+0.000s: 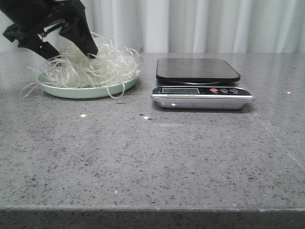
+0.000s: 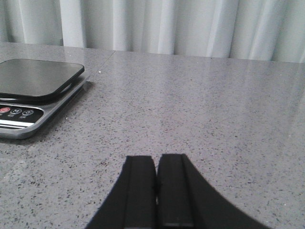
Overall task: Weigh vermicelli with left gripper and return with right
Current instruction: 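Lower the left gripper into the vermicelli on the green plate and grasp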
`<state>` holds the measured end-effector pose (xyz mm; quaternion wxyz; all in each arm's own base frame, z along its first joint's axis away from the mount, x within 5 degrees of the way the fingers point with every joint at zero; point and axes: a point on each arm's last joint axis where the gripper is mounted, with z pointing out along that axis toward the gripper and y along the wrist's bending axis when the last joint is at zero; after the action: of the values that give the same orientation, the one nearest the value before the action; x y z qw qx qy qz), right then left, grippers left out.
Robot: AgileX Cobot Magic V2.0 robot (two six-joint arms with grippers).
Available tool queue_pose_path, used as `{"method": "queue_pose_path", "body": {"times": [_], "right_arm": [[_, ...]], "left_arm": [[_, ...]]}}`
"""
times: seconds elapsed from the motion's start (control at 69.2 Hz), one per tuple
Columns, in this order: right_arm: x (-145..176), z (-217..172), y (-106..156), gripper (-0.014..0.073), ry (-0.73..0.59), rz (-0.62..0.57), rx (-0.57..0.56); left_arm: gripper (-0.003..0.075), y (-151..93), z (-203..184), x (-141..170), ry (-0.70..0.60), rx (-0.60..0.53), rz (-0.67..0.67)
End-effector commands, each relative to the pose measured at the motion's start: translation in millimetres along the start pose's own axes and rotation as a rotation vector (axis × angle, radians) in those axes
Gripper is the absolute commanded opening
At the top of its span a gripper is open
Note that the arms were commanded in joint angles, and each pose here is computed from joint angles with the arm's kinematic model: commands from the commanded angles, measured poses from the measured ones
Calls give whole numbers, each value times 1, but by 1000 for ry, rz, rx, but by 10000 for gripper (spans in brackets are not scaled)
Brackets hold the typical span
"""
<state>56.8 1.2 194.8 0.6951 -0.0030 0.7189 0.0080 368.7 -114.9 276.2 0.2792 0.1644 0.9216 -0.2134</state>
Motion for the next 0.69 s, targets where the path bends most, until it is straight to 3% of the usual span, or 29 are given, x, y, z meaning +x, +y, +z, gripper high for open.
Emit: {"method": "queue_pose_path", "body": {"times": [0.0,0.159,0.246,0.419,0.549,0.679], "right_arm": [[-11,-2,-1,151,-109,-21,12],[-11,-2,-1,151,-109,-21,12],[-11,-2,-1,151,-109,-21,12],[-11,-2,-1,151,-109,-21,12],[-11,-2,-1,151,-109,-21,12],[-11,-2,-1,151,-109,-21,12]], "left_arm": [[589,-7,-14,-14,-89,-7,21],[573,-4,-6,-12,-67,-14,25],[521,-3,-3,-11,-54,-11,22],[324,-1,2,-9,-33,-8,17],[125,-1,3,-9,-32,-8,16],[144,-1,3,-9,-34,-8,16]]}}
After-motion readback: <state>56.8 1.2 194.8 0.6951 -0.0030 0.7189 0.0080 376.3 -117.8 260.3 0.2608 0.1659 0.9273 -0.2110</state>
